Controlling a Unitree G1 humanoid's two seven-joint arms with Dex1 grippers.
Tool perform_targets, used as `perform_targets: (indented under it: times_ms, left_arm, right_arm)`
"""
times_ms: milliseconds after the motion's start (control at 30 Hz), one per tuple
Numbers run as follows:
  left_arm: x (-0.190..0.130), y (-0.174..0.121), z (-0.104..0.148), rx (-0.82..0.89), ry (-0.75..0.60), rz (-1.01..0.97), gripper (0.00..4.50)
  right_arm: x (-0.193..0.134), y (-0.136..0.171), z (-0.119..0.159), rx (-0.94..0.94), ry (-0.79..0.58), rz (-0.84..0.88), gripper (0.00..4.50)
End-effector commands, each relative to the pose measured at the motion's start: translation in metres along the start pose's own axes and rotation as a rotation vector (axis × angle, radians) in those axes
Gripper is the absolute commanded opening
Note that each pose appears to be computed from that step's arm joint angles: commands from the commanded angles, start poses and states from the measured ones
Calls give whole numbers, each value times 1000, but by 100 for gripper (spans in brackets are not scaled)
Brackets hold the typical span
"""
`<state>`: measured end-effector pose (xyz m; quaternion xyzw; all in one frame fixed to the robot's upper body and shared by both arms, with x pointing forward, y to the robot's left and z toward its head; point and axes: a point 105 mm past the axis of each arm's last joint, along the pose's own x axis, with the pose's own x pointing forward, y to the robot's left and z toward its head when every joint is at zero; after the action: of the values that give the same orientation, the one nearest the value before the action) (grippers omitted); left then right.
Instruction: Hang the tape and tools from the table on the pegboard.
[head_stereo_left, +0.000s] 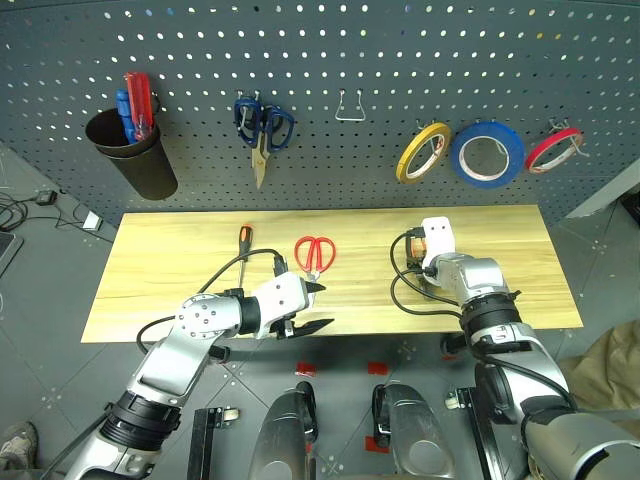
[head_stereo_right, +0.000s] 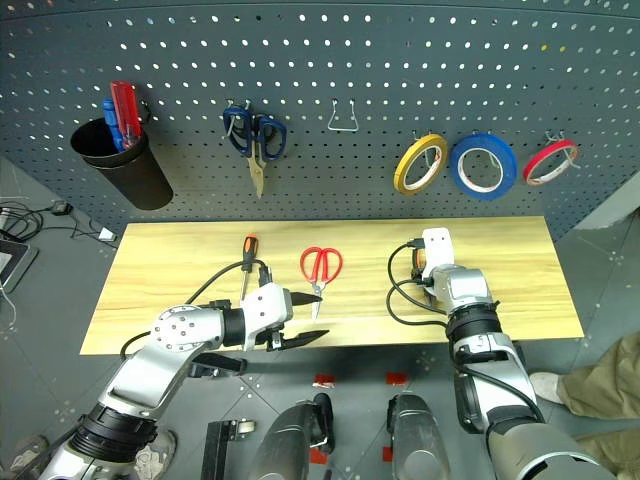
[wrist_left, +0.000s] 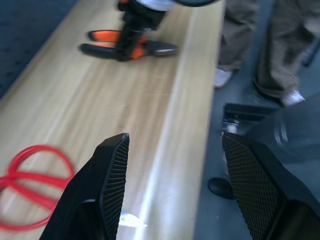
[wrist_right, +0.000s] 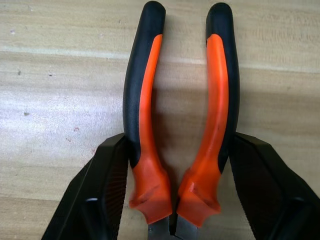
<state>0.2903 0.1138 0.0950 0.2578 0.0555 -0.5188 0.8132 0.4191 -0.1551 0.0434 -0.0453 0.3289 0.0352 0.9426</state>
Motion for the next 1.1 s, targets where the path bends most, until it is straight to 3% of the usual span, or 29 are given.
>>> perform_targets:
  times_ms: [33, 200, 467, 633, 900, 1100]
  left_arm:
    - [-10, 15, 3, -71, -52, 110, 309]
    - [-22, 30, 6, -141, -95, 230, 309]
    - [-51, 47, 28, -171, -191, 376, 309]
    - [-69, 60, 40, -207, -242, 489, 309]
    - [-79, 85, 56, -201, -264, 619, 309]
    - [-72, 92, 68, -181, -265, 633, 309]
  right_arm:
    - [-2, -4, 4, -29, -18, -9, 272]
    - [-35, 5, 30, -84, -188, 30, 272]
    - [-157, 65, 65, -122, -657, 144, 272]
    - [-226, 114, 126, -223, -1084, 229, 272]
    - [-225, 129, 206, -236, -1319, 196, 271]
    - [-226, 133, 248, -227, -1438, 142, 271]
